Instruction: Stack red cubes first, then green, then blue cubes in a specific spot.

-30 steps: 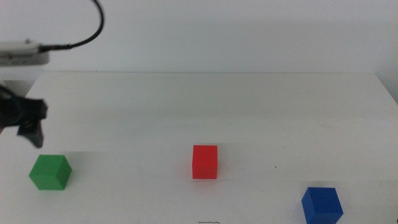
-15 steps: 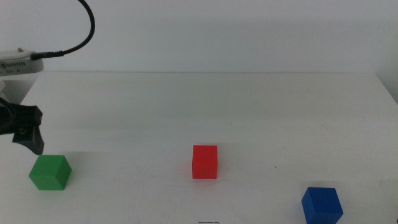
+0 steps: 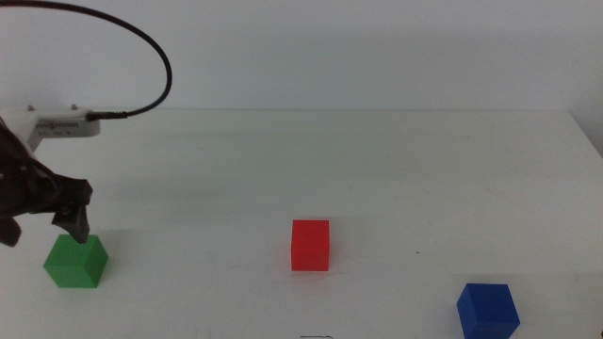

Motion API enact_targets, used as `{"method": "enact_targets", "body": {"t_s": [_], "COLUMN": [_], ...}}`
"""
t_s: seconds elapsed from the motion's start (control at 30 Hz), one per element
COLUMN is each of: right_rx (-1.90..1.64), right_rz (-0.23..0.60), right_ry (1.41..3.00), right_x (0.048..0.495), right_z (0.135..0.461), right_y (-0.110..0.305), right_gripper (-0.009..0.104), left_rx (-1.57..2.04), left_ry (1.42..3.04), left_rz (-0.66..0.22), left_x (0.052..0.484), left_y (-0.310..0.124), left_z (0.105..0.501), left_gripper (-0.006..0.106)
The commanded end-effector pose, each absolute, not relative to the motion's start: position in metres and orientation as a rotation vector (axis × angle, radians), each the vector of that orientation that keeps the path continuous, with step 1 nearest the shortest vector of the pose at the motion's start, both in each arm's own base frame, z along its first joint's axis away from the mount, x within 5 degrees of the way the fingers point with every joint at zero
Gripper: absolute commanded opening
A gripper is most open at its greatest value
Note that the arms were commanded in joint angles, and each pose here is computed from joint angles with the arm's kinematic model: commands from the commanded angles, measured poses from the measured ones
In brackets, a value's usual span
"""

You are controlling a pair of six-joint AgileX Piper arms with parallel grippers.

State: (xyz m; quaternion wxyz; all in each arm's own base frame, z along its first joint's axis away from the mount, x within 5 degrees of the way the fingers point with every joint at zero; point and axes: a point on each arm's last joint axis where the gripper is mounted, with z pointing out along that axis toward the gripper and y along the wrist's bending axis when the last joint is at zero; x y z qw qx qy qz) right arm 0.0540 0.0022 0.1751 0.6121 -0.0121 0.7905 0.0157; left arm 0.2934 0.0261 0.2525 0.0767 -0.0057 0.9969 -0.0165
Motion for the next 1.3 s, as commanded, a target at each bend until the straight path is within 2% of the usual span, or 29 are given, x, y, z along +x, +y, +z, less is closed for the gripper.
{"method": "enact_targets", "body": {"t_s": [0.0,0.6,0.77,0.87,1.03,1.2,1.23,1.27], "right_rx": [-0.037,-0.037,-0.037,-0.037,-0.037,-0.037,-0.037,-0.037], "right_rz": [0.018,0.018,0.018,0.018,0.018,0.018,0.018,0.018], "right_ry": [1.711,1.711,1.711,1.711,1.711,1.711,1.711,1.711], "right_x": [0.053,0.053,0.053,0.053,0.053,0.053,0.053,0.053], "right_z": [0.189,0.189,0.189,0.189,0.189,0.189,0.189,0.189], "right_y": [0.002,0.002,0.002,0.002,0.002,0.002,0.002,0.002], "right_gripper": [0.08,0.08,0.08,0.08,0.08,0.08,0.08,0.08], "left_rx": [-0.002,0.046,0.043,0.043,0.044,0.044,0.046,0.041], "left_ry": [2.923,3.032,3.022,3.017,3.022,3.022,3.042,3.049], "left_rz": [-0.038,-0.051,-0.049,-0.047,-0.048,-0.048,-0.049,-0.058], "left_x": [0.299,0.332,0.336,0.336,0.336,0.336,0.334,0.333], "left_y": [0.027,0.03,0.03,0.03,0.03,0.03,0.03,0.03], "left_z": [0.261,0.193,0.186,0.186,0.186,0.186,0.186,0.187], "left_gripper": [0.093,0.093,0.093,0.089,0.07,0.043,0.017,0.013]}}
